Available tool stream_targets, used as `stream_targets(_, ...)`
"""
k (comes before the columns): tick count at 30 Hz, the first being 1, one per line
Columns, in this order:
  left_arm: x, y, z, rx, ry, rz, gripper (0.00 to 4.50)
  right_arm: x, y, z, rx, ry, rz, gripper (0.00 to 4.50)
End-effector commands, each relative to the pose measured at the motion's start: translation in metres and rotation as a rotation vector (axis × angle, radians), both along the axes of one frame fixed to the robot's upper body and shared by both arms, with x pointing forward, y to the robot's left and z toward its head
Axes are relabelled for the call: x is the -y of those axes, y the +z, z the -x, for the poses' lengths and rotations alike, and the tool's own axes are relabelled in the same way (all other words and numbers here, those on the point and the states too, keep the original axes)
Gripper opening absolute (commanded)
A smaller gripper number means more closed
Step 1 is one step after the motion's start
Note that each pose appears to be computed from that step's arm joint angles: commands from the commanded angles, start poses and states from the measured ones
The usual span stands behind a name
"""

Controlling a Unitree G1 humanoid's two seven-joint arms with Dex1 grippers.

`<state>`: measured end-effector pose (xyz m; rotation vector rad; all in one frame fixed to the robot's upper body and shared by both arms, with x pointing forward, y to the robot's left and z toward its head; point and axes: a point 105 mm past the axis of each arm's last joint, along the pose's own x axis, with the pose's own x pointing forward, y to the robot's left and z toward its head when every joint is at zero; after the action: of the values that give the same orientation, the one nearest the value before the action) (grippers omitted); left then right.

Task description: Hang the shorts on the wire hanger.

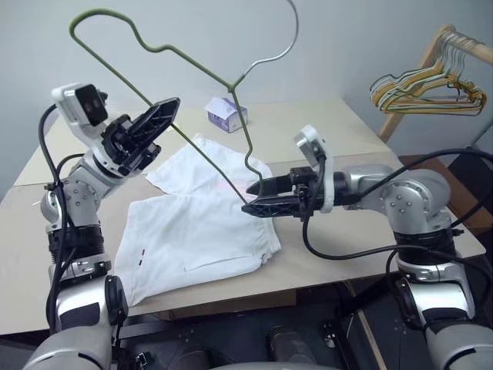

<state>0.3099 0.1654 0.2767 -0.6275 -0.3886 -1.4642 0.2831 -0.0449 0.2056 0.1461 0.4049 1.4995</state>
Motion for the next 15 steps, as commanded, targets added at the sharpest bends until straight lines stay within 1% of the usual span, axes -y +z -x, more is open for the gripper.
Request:
stream_targets(1, 0.002, 0.0091, 0.0057, 0.058, 0.005, 0.002, 0.0, -0.0024, 0.0085, -0.0006, 0.03, 0.011, 0.001, 4.31)
stream_targets(5, 0.002, 0.0077, 0.0052, 0.055, 0.014, 0.004, 0.0, -0.0031, 0.0085, -0.0022, 0.024, 0.005, -0.008, 4.31)
stream_targets(8, 0.0016, 0.0067, 0.0049, 0.052, 0.017, 0.003, 0.0, -0.0026, 0.0095, -0.0044, 0.019, -0.006, -0.017, 3.75)
stream_targets(10, 0.0007, 0.0071, 0.0044, 0.051, 0.019, 0.014, 0.0, -0.0027, 0.0082, -0.004, 0.023, -0.005, -0.009, 3.02)
stream_targets(11, 0.0006, 0.0072, 0.0042, 0.052, 0.019, 0.015, 0.0, -0.003, 0.0079, -0.0039, 0.021, -0.006, -0.01, 2.74)
stream_targets(12, 0.0006, 0.0071, 0.0042, 0.053, 0.019, 0.014, 0.0, -0.0033, 0.0076, -0.0038, 0.02, -0.006, -0.012, 2.29)
stream_targets(15, 0.0012, 0.0064, 0.0043, 0.053, 0.019, 0.01, 0.0, -0.0041, 0.0064, -0.0034, 0.021, -0.008, -0.013, 1.26)
